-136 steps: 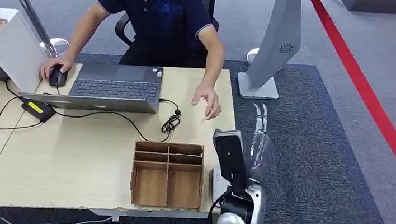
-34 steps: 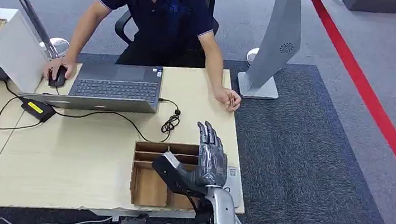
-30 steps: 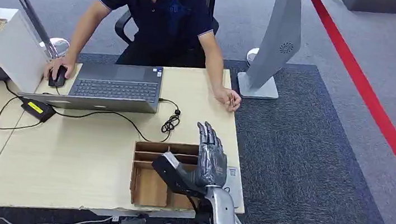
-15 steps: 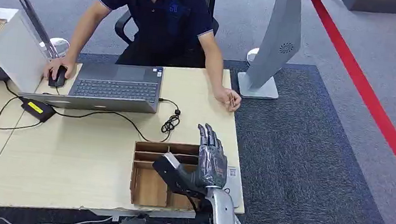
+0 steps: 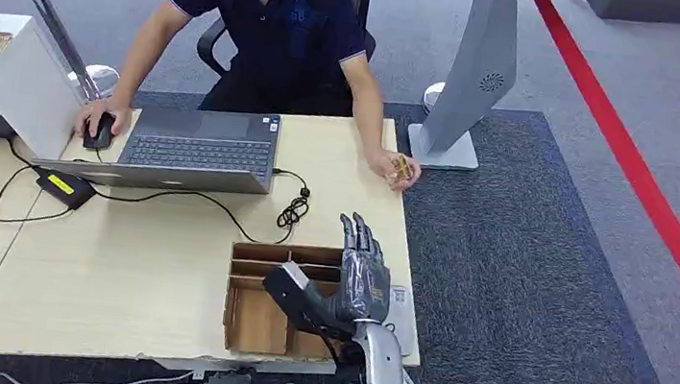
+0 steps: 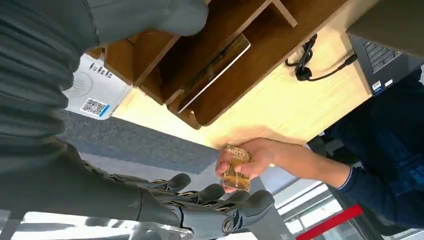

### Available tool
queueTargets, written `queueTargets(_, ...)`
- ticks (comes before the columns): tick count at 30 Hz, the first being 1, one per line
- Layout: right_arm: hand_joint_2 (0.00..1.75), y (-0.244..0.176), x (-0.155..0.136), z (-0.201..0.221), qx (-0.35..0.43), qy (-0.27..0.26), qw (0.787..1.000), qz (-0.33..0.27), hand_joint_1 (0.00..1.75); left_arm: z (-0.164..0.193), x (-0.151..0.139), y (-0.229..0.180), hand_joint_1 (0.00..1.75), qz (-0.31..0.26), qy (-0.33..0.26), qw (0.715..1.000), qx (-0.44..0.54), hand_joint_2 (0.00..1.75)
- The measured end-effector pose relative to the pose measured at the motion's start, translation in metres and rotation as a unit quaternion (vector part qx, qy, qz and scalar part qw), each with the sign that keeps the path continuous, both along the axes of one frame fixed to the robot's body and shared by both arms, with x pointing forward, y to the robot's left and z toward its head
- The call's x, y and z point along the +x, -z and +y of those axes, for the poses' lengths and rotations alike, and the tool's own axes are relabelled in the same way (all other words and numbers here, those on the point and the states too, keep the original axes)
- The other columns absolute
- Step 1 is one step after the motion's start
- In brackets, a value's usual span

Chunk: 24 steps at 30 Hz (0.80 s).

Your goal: Pass the card to the sensor for recognition and then transmit it.

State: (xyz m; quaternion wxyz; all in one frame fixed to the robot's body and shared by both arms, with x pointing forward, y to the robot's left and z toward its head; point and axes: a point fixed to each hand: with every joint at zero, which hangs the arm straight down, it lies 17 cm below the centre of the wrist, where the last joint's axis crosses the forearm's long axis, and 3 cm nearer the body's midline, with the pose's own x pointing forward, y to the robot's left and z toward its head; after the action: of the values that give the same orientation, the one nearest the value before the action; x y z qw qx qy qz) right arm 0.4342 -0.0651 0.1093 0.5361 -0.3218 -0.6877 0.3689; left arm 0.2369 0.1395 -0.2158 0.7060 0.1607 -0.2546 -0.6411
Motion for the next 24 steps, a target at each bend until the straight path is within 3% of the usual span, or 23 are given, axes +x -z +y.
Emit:
queueTargets(10,1.75,0.0011,0.0000,-0.0003,0.001,0.000,1.000,0.002,0.14,0.0000,0.0000,0.0000,0.00,0.000,0.000,1.000,0.000,1.75)
queueTargets(13,1.75,0.0011,0.0000,-0.0003,0.001,0.000,1.000,0.002,0.19,0.0001,0.0001,0.0000,0.00,0.000,0.000,1.000,0.000,1.75)
queueTargets(15,1.75,0.0012,0.0000,-0.0003,0.001,0.000,1.000,0.002,0.33,0.0000,0.0000,0.0000,0.00,0.000,0.000,1.000,0.000,1.75)
queueTargets(24,1.75,0.0011,0.0000,-0.0003,0.001,0.000,1.000,0.002,0.37,0.0000,0.0000,0.0000,0.00,0.000,0.000,1.000,0.000,1.75)
